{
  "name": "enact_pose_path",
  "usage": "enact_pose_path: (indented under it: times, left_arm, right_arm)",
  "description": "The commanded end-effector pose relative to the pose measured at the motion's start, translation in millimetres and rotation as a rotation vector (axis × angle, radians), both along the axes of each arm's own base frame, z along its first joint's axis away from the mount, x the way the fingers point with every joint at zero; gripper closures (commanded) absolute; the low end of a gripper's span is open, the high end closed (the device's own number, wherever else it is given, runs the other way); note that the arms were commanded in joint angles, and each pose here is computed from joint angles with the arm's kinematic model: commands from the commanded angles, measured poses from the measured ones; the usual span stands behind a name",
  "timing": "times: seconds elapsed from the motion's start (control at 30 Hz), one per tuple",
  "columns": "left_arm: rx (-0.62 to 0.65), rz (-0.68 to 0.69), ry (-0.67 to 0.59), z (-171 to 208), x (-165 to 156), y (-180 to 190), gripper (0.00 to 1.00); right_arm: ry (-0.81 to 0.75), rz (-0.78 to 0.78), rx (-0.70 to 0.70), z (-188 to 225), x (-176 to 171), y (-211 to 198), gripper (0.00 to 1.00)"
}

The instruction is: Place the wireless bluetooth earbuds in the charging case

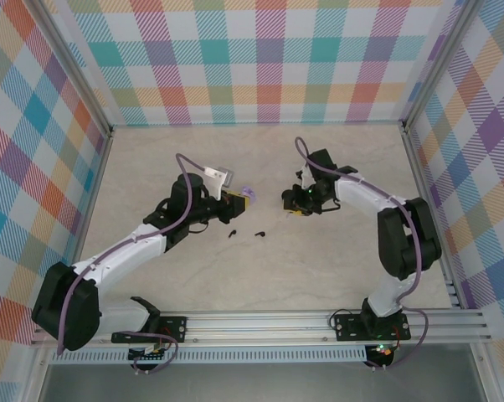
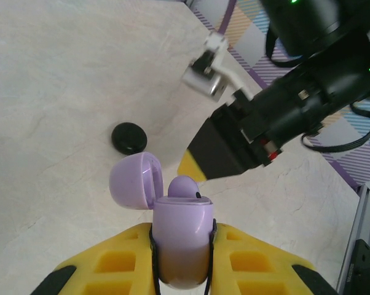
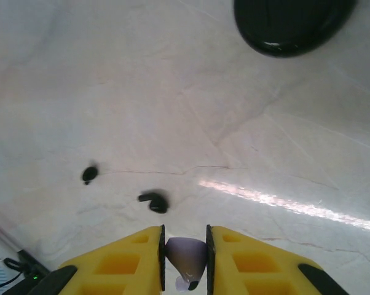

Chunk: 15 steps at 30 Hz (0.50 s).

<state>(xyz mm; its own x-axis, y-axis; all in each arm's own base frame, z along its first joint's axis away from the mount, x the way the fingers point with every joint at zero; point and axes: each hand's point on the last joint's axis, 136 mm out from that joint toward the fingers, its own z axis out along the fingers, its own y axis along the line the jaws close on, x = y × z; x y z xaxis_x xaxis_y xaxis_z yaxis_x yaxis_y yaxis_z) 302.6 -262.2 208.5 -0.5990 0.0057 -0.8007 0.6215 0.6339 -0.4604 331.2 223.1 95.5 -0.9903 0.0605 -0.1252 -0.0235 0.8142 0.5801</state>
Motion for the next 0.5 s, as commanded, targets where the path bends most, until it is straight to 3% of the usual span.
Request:
enact_pose_path:
  times: [0.0, 0.47]
  left_arm:
    - [-0.037, -0.026, -0.024, 8, 2, -4, 0.98]
    - [-0.075, -0.137, -0.076, 7, -3, -21, 0.96]
  right_arm:
    - [-0.071, 0.014, 0.114, 39, 2, 10, 0.76]
    - [-0.282, 0.103, 0.298, 128, -8, 25, 0.75]
